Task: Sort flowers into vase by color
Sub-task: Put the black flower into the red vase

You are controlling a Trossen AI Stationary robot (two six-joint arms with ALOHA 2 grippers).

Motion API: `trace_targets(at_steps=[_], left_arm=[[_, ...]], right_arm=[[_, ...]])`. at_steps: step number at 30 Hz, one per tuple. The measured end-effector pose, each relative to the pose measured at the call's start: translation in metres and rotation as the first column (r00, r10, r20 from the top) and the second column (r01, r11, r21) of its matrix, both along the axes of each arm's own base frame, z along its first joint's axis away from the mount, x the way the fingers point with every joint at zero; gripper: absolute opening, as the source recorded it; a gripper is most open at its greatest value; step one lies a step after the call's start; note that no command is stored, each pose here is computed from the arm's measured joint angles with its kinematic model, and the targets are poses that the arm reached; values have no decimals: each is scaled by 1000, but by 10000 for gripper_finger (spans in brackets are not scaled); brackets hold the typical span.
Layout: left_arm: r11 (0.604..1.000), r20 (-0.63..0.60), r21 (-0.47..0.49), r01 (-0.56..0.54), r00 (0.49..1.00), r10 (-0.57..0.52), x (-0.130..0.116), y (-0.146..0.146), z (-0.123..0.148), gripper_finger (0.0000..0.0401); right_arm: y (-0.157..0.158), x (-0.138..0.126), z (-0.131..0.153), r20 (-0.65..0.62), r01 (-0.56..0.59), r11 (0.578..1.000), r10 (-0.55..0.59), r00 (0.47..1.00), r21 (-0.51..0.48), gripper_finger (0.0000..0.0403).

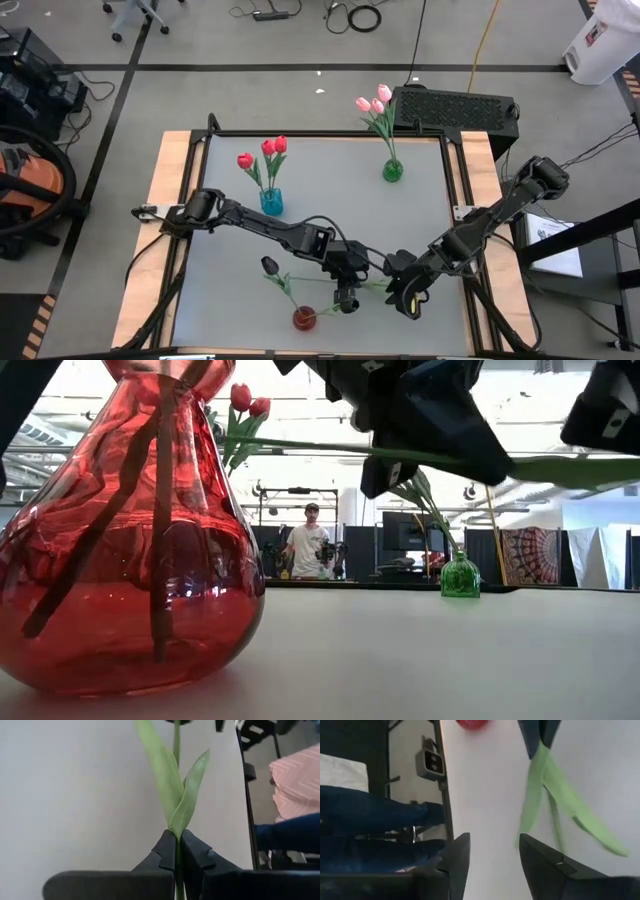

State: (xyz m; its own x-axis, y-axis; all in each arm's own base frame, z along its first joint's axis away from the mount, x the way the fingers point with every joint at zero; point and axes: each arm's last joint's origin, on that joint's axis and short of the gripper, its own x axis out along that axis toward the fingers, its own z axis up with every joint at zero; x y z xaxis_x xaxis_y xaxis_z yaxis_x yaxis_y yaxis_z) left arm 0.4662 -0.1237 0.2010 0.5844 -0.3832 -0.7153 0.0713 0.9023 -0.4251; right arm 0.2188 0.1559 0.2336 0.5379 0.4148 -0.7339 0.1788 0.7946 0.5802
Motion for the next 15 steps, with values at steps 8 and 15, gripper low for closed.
trace_targets(at_steps=[8, 15], left_arm=[[999, 23, 28, -44, 999, 43, -3, 7, 15, 9], [994, 97, 46, -100, 991, 95, -8, 17, 43, 9]], right_arm=[[-18, -4, 24, 101, 64, 997, -69, 993, 45, 162], [-33, -1, 51, 303, 110, 990, -132, 944, 89, 162]])
